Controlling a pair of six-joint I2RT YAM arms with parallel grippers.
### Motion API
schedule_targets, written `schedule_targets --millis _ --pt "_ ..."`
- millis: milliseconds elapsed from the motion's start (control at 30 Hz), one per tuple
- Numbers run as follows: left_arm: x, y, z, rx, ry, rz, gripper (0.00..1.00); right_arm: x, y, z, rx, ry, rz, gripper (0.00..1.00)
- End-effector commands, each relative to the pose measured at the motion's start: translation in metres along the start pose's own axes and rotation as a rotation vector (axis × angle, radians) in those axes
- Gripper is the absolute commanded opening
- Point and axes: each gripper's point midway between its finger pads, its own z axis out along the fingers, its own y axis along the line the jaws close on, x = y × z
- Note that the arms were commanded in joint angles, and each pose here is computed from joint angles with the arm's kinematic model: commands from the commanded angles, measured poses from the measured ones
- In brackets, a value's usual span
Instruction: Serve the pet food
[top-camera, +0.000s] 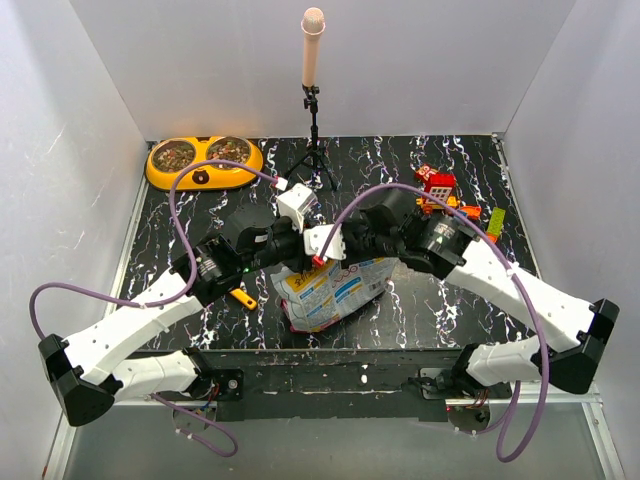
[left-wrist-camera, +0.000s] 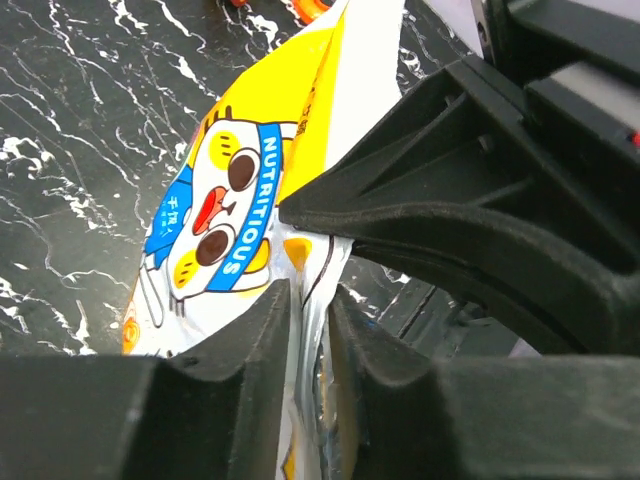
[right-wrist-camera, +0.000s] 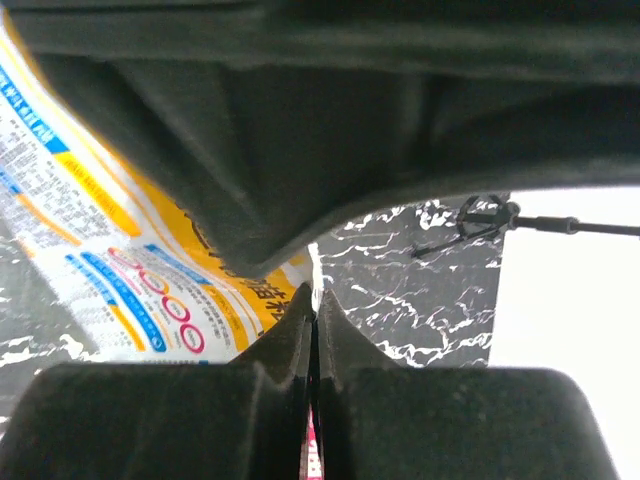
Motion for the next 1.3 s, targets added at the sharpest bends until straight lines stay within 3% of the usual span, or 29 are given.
schedule_targets --millis 0,67,267,300,333,367,400,500,600,700,767,800,833,1067,1100,1133,1167,1267 --pt "-0.008 -0.01 -0.012 0.025 -0.011 0.03 0.32 -0.02 -0.023 -0.033 -0.049 -0.029 0.001 0.01" --pt "-0.007 -0.004 -0.012 0.0 -0.012 0.043 0.43 -0.026 -0.016 -0.039 -0.128 -0.04 0.026 0.01" --pt "-0.006 -0.003 -0.01 0.001 -0.01 0.06 0.44 -0.036 -0.009 -0.044 -0.189 -0.097 0.105 0.01" --pt "-0.005 -0.003 -0.008 0.003 -0.011 0.061 0.42 -0.037 -0.01 -0.044 -0.189 -0.099 0.116 0.01" --pt "-0.004 -0.004 -0.007 0.011 -0.012 0.058 0.29 -0.037 -0.011 -0.043 -0.179 -0.098 0.127 0.01" --pt "-0.003 -0.002 -0.005 0.002 -0.01 0.054 0.09 -0.037 -0.012 -0.043 -0.174 -0.098 0.133 0.01" --pt "0.0 0.0 -0.004 -0.012 0.0 0.044 0.0 -0.037 -0.014 -0.044 -0.163 -0.097 0.136 0.01" --pt "-0.002 -0.005 -0.008 0.01 -0.015 0.031 0.0 -0.028 -0.033 -0.045 -0.018 -0.078 0.12 0.01" --pt "-0.012 -0.008 -0.017 0.022 -0.064 0.034 0.0 -0.002 -0.041 -0.042 0.072 -0.011 0.089 0.24" --pt "-0.016 -0.014 -0.022 0.045 -0.068 0.047 0.0 0.017 -0.046 -0.043 0.081 0.036 0.107 0.3" --pt "-0.02 -0.017 -0.024 0.058 -0.077 0.044 0.0 0.024 -0.049 -0.043 0.083 0.053 0.113 0.21" --pt "-0.021 -0.018 -0.025 0.06 -0.079 0.042 0.0 0.03 -0.05 -0.041 0.076 0.077 0.114 0.07" --pt "-0.021 -0.018 -0.025 0.058 -0.082 0.037 0.0 0.034 -0.05 -0.039 0.07 0.1 0.114 0.01" --pt "-0.026 -0.019 -0.028 0.061 -0.097 0.032 0.0 0.041 -0.057 -0.042 0.105 0.121 0.137 0.01" --pt "-0.026 -0.021 -0.028 0.067 -0.095 0.033 0.0 0.04 -0.056 -0.041 0.107 0.114 0.145 0.05" --pt "-0.027 -0.022 -0.028 0.071 -0.097 0.033 0.0 0.041 -0.054 -0.04 0.1 0.115 0.149 0.19" --pt "-0.026 -0.022 -0.027 0.073 -0.092 0.033 0.0 0.043 -0.053 -0.04 0.104 0.122 0.151 0.26" --pt "-0.027 -0.022 -0.026 0.076 -0.086 0.034 0.0 0.036 -0.056 -0.045 0.132 0.085 0.158 0.35"
